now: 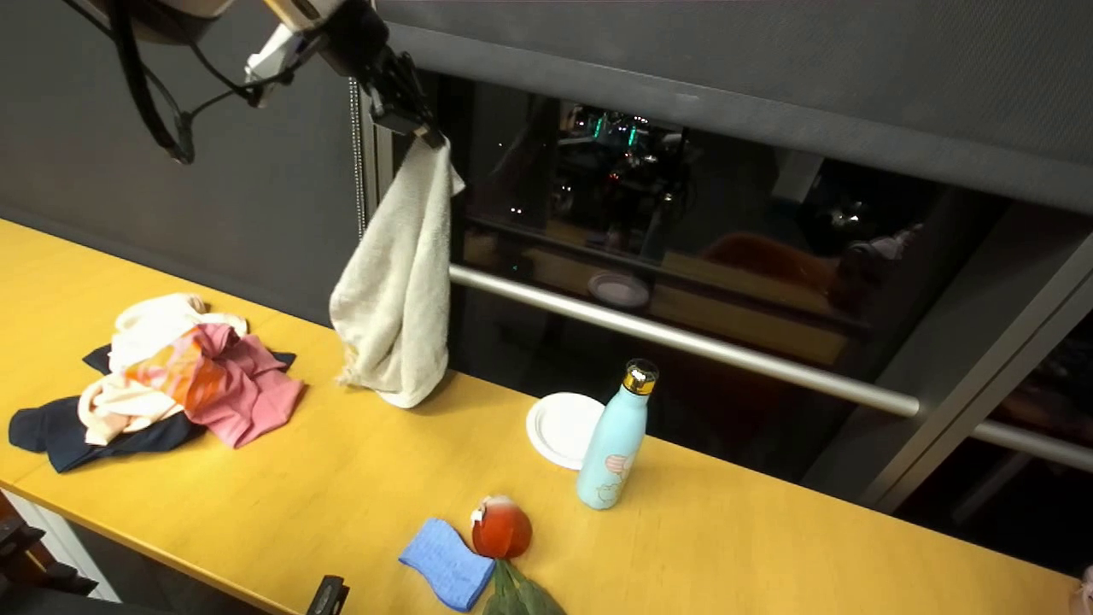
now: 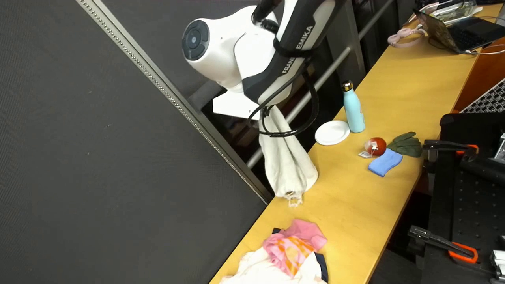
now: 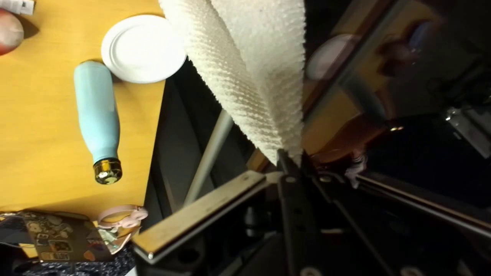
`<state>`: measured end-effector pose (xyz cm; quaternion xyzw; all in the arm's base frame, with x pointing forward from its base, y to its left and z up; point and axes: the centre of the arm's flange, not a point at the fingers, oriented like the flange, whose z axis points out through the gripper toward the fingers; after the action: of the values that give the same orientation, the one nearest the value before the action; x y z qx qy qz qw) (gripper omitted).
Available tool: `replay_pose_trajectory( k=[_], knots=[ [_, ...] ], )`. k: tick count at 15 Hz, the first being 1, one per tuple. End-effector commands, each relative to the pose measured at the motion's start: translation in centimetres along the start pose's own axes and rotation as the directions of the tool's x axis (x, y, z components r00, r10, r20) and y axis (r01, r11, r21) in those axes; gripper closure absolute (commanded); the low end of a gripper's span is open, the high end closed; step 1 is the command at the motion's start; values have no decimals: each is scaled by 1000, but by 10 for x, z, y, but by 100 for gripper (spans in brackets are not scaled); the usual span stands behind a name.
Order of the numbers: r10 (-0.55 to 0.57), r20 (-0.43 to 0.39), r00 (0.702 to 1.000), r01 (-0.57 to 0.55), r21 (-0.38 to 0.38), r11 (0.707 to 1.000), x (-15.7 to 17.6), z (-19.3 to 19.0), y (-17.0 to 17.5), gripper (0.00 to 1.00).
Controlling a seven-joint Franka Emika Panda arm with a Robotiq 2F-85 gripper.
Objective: Unfold the white towel and then fold it again
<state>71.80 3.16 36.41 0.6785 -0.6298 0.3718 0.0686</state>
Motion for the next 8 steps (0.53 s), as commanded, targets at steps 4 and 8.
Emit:
replay_pose_trajectory(
  k=[4, 8],
  knots=[
    [127, -105, 986, -132, -43, 990, 50, 52, -17, 99],
    [58, -100, 993, -68, -92, 993, 6, 18, -4, 99]
  ],
)
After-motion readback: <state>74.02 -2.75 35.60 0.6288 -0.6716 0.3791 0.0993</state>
